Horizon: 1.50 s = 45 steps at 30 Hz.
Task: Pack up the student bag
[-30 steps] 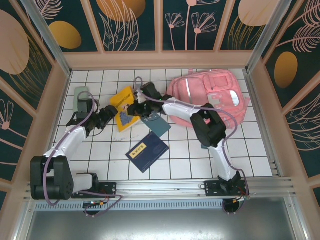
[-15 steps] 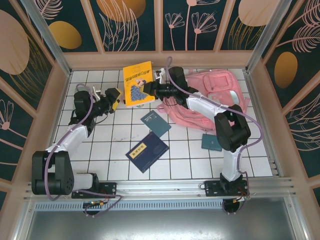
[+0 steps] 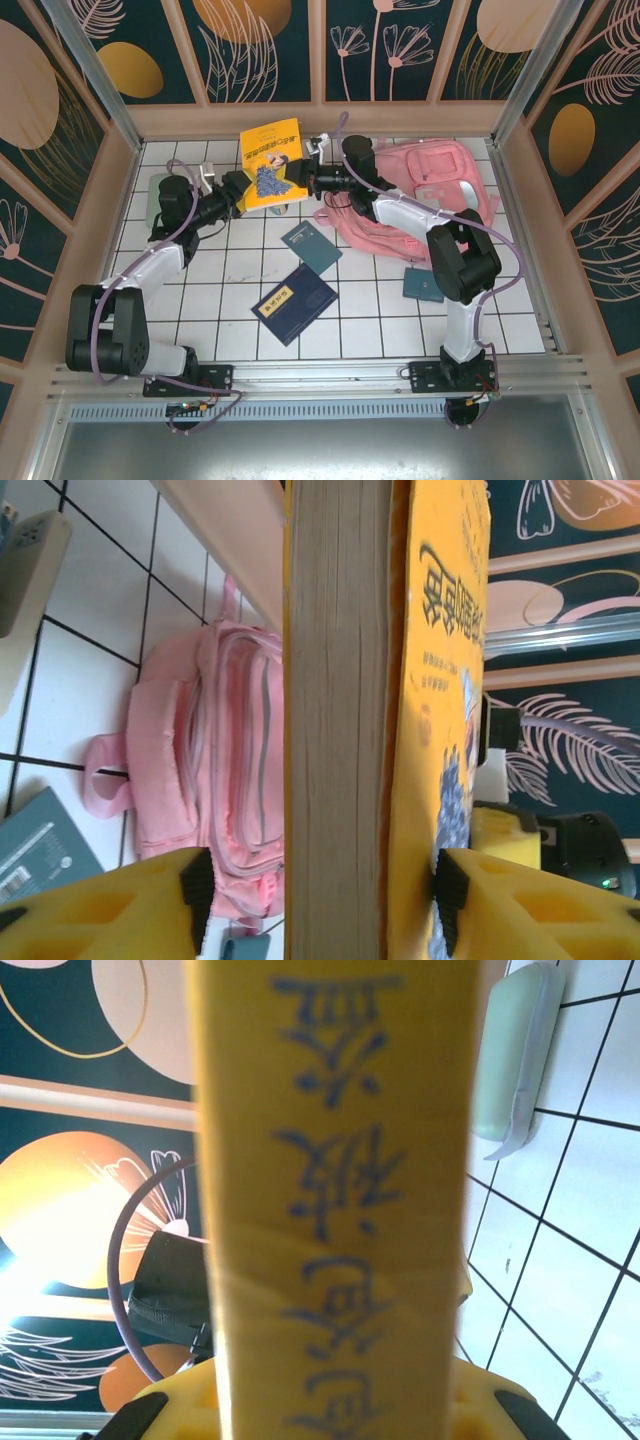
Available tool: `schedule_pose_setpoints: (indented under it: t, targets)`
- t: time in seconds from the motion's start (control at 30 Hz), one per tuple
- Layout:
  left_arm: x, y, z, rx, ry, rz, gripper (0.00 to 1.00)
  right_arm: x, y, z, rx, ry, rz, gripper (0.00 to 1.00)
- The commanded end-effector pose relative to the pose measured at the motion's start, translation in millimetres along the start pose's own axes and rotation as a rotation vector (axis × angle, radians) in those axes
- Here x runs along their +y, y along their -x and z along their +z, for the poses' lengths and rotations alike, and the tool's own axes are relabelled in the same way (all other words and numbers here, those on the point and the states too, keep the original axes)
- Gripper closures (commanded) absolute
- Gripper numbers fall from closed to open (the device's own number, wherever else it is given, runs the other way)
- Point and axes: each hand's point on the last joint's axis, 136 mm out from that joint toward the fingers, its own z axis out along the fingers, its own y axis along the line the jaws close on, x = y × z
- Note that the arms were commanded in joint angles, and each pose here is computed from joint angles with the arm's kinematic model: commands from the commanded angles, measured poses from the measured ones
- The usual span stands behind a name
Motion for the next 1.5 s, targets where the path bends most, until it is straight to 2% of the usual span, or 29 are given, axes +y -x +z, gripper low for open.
schedule_pose_setpoints:
  t: [0.0,0.1,0.2,0.23,0.27,0.33,0.37,0.5,0.7,0.9,1.17,1.47]
  targets:
    - [-33.6,3.6,5.9,0.01,-0.096,0.056,0.47,39.6,-6.8,-0.9,0.038,0.114,-0.133,1.0]
    - [-44.1,4.1,7.9,0.017,-0.125,0.066,0.61,37.2,-6.9,-1.9,0.04,0.108,-0.136,1.0]
    - [-49.3,5.7,7.6,0.011,-0.137,0.068,0.82,31.0,-5.1,-3.3,0.038,0.084,-0.133,1.0]
    - [-51.0,5.8,7.4,0.011,-0.141,0.069,0.93,27.5,-3.2,-4.8,0.035,0.074,-0.129,1.0]
    - [-54.0,6.3,6.9,0.009,-0.148,0.073,1.0,23.7,-1.9,-6.4,0.034,0.062,-0.126,0.99]
    - [-58.4,7.1,6.2,0.006,-0.157,0.081,1.0,11.0,4.1,-12.8,0.015,0.011,-0.12,0.74]
    - [-60.0,7.6,5.8,0.005,-0.158,0.089,1.0,2.4,4.2,-14.5,0.007,-0.031,-0.118,0.66]
    - [-55.9,8.5,6.4,0.003,-0.113,0.115,1.0,-33.3,29.2,-51.8,-0.094,-0.281,-0.163,0.54]
    - [-45.2,6.3,6.1,0.004,-0.078,0.119,1.0,-84.8,51.9,-123.9,-0.21,-0.67,-0.212,0.54]
    - [-42.5,5.1,5.1,0.003,-0.066,0.129,1.0,-136.4,55.6,-177.3,-0.227,-1.094,-0.272,0.57]
    - [-37.1,1.8,3.9,0.011,-0.044,0.13,1.0,-169.4,66.8,-190.4,-0.236,-1.327,-0.33,0.59]
    - [-36.7,-3.8,-0.5,0.021,-0.036,0.142,1.0,-207.9,73.2,-193.3,-0.207,-1.429,-0.343,0.6]
